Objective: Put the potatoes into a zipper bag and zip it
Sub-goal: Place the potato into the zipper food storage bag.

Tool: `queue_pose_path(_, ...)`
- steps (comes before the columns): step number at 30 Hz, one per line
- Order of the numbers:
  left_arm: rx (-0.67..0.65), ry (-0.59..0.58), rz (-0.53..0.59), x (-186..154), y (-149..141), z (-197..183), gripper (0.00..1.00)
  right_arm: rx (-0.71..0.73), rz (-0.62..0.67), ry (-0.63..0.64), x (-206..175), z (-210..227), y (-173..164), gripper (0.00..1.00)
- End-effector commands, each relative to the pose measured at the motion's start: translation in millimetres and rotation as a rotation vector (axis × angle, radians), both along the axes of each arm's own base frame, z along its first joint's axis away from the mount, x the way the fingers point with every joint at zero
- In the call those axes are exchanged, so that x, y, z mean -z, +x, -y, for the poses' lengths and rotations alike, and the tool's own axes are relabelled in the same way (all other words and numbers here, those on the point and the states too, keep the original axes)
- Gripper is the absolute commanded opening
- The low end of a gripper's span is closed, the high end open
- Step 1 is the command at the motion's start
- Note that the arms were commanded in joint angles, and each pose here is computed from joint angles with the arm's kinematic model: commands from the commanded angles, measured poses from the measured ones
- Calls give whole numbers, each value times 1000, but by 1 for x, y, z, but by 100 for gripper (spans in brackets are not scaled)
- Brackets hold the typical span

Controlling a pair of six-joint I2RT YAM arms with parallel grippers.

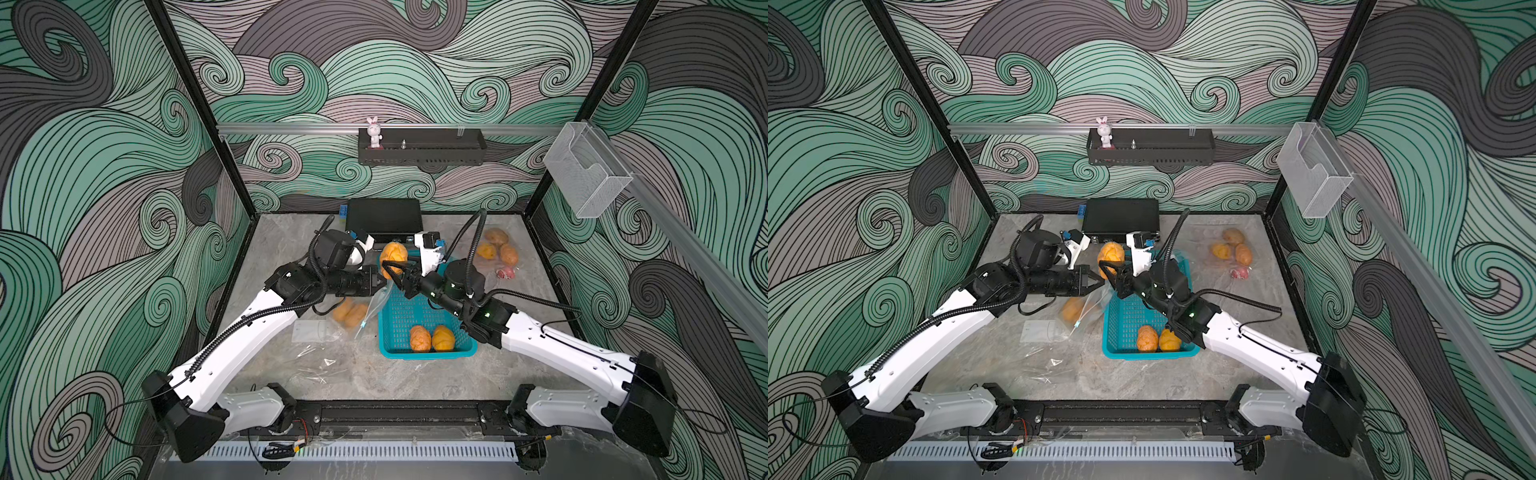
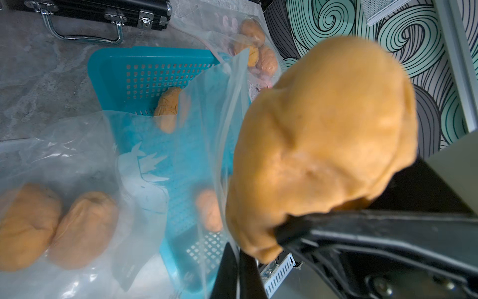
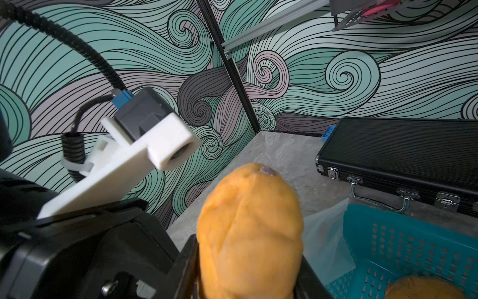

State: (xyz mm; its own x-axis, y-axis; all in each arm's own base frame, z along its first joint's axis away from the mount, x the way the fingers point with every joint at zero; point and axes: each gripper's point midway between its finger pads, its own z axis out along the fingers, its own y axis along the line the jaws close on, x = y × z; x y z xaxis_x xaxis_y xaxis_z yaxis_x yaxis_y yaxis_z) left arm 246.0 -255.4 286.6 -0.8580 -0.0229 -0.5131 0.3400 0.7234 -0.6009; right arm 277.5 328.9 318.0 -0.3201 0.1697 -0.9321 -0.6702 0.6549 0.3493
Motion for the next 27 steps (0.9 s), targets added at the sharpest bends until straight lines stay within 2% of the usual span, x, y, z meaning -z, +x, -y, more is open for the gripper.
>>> queue_pose_path(1, -16, -74, 53, -34, 6, 4, 0, 3, 76, -81, 12, -3, 1, 40)
queue_pose_path(5, -31, -78, 61, -38, 8, 2, 0, 29, 121, -156, 22, 0, 5, 41)
queue_pose_path(13, -63, -76, 67, -41, 15, -1, 0, 34, 148, -219, 30, 6, 4, 40)
queue_pose_path(27, -66, 48, 113, -30, 29, -9, 0, -244, 145, -327, 49, -9, -39, 41)
